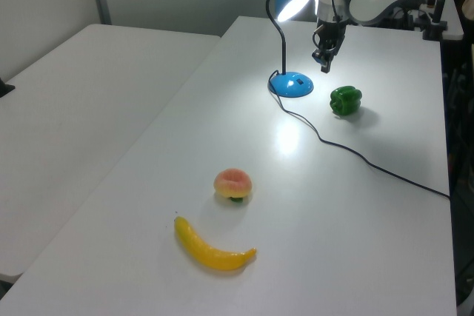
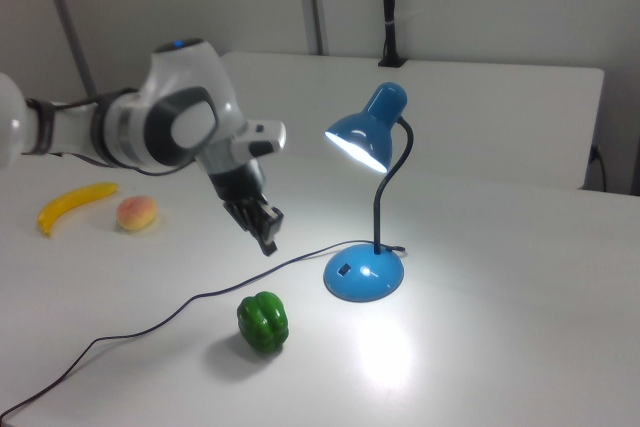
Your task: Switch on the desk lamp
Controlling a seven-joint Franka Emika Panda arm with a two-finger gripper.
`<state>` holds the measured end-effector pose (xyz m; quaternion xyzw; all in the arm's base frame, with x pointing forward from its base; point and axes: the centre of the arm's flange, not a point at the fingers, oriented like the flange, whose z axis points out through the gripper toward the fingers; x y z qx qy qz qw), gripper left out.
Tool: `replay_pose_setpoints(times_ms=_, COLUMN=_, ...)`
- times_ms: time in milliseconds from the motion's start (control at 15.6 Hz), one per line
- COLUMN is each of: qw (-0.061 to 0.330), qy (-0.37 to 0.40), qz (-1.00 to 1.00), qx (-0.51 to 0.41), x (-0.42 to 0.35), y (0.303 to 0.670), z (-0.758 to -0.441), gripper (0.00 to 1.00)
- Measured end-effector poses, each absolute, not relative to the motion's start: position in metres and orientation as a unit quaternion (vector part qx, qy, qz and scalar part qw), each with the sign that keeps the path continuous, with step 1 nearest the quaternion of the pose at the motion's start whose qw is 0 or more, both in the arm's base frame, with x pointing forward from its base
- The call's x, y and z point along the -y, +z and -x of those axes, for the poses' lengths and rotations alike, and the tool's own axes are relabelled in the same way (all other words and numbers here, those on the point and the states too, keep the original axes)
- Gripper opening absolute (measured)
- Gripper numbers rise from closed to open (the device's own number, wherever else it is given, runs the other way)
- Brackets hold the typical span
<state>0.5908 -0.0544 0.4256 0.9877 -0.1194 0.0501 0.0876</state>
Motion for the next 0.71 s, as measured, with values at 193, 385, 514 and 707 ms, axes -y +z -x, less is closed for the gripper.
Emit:
replay_pose_setpoints(times_ms=193, qw=0.093, qy=0.041, qz=-0.991, qx=0.091, x=0.013, y=0.466, z=-0.580, gripper=0.01)
replay_pose_setpoints(times_ms=385, qw=0.068, qy=0.016, qz=-0.996, qx=0.049, x=-0.021, y=0.504, z=-0.573, gripper=0.01)
replay_pose_setpoints(times_ms=514, qw=0.045, qy=-0.004, qz=-0.999, qx=0.010, x=-0.027, y=0.531, z=-0.570, gripper=0.01)
replay_pose_setpoints(times_ms=707, qw=0.017, qy=-0.017, qz=-0.999, qx=-0.037, x=-0.025, y=0.574, z=-0.565, gripper=0.04)
